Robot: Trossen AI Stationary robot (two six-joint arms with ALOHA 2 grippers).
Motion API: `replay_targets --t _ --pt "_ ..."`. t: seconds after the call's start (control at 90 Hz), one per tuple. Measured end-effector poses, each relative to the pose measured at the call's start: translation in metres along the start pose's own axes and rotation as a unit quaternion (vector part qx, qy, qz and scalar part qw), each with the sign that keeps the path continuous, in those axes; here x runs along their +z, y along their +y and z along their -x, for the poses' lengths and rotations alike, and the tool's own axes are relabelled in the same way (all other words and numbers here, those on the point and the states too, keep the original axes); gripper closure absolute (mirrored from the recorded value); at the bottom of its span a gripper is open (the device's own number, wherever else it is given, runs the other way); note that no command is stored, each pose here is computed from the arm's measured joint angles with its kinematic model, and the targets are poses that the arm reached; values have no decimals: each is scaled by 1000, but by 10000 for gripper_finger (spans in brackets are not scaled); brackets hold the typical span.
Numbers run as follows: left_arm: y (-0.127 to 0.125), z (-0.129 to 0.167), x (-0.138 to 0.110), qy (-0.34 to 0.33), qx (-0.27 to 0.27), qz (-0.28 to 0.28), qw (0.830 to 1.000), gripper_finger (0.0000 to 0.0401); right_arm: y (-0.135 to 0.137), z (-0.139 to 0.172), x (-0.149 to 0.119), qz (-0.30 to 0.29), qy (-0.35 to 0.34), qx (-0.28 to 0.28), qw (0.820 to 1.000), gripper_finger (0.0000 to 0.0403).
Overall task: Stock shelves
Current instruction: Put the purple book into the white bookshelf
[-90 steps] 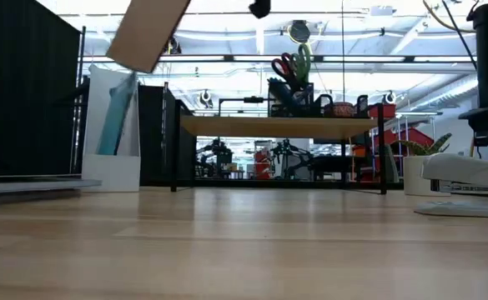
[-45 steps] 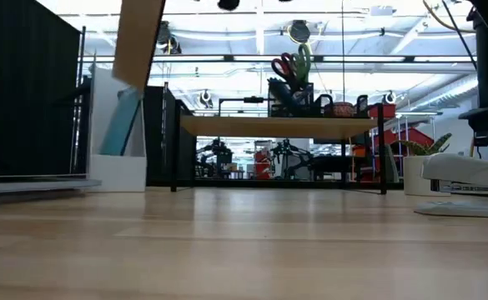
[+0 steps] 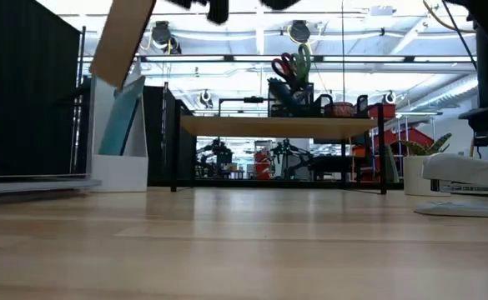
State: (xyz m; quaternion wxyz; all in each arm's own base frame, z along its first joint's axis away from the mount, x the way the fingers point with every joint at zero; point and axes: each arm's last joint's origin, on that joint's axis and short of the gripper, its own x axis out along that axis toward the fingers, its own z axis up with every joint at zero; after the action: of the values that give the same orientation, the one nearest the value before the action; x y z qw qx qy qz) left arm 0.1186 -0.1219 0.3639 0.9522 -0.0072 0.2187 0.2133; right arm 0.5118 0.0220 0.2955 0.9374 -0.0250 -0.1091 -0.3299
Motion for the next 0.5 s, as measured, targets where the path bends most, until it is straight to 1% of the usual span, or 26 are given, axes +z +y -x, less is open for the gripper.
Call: replay_targets --t 0.156,0.256,0.389,0.5 --pt "0 0 0 0 0 0 1000 212 -8 -10 -17 -7 8 -10 1000 401" --pt "0 0 0 0 0 0 1000 212 -9 -12 -22 4 13 -10 1000 401" --pt "0 0 0 0 0 0 1000 212 -4 -7 -15 0 -12 -6 1000 401" --pt "0 0 0 0 0 0 1000 212 1 0 -5 20 -42 -11 999 401"
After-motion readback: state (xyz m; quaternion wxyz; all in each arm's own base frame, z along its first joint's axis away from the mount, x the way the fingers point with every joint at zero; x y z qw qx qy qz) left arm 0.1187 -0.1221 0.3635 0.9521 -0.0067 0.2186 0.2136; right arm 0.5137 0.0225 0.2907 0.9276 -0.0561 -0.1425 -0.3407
